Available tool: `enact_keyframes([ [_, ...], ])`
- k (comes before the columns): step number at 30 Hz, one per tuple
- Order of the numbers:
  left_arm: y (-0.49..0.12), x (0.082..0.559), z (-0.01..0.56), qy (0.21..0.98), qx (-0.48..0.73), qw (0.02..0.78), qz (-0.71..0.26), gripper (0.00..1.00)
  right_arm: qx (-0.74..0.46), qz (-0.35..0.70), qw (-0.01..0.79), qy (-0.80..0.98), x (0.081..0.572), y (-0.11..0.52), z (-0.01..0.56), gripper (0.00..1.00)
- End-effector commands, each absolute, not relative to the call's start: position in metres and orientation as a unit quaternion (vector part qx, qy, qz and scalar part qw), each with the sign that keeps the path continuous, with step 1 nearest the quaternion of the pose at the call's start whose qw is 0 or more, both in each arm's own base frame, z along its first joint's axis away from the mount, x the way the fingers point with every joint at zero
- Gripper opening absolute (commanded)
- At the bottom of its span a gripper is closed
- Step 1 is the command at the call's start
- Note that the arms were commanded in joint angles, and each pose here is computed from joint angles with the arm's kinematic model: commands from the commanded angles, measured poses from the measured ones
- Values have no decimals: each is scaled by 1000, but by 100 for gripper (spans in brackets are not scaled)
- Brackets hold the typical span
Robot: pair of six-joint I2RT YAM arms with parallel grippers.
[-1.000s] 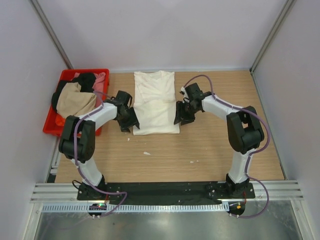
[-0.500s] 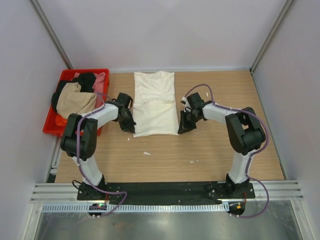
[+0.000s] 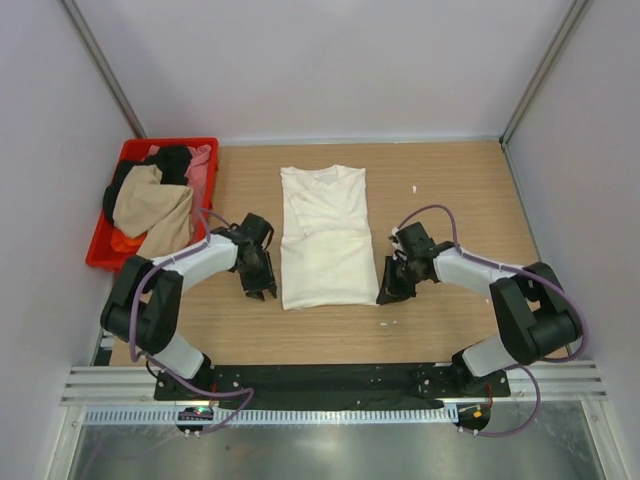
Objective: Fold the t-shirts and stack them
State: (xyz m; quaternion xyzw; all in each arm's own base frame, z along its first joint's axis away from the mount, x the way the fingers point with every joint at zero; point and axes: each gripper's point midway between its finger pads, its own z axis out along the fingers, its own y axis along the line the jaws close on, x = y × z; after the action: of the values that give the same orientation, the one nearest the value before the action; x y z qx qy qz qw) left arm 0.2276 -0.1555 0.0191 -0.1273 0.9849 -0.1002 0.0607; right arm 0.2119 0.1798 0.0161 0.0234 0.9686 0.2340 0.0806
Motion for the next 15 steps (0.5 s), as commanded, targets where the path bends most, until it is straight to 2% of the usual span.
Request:
enact_keyframes([
  [1, -155, 225, 36, 982, -133, 76, -110, 38, 47, 231, 97, 967, 204, 174, 24, 17],
  [4, -146, 250, 57, 981, -111, 127, -92, 44, 46, 230, 121, 964, 212, 174, 43, 31],
  [7, -147, 291, 80, 974, -106, 168, -111, 45, 40, 210, 147, 966, 228, 170, 60, 35],
  [11, -159, 343, 99, 960, -72, 222, -153, 44, -23, 199, 224, 954, 285, 180, 104, 37],
  [15, -172, 374, 87, 960, -36, 213, -175, 44, -125, 193, 256, 939, 324, 192, 119, 42],
])
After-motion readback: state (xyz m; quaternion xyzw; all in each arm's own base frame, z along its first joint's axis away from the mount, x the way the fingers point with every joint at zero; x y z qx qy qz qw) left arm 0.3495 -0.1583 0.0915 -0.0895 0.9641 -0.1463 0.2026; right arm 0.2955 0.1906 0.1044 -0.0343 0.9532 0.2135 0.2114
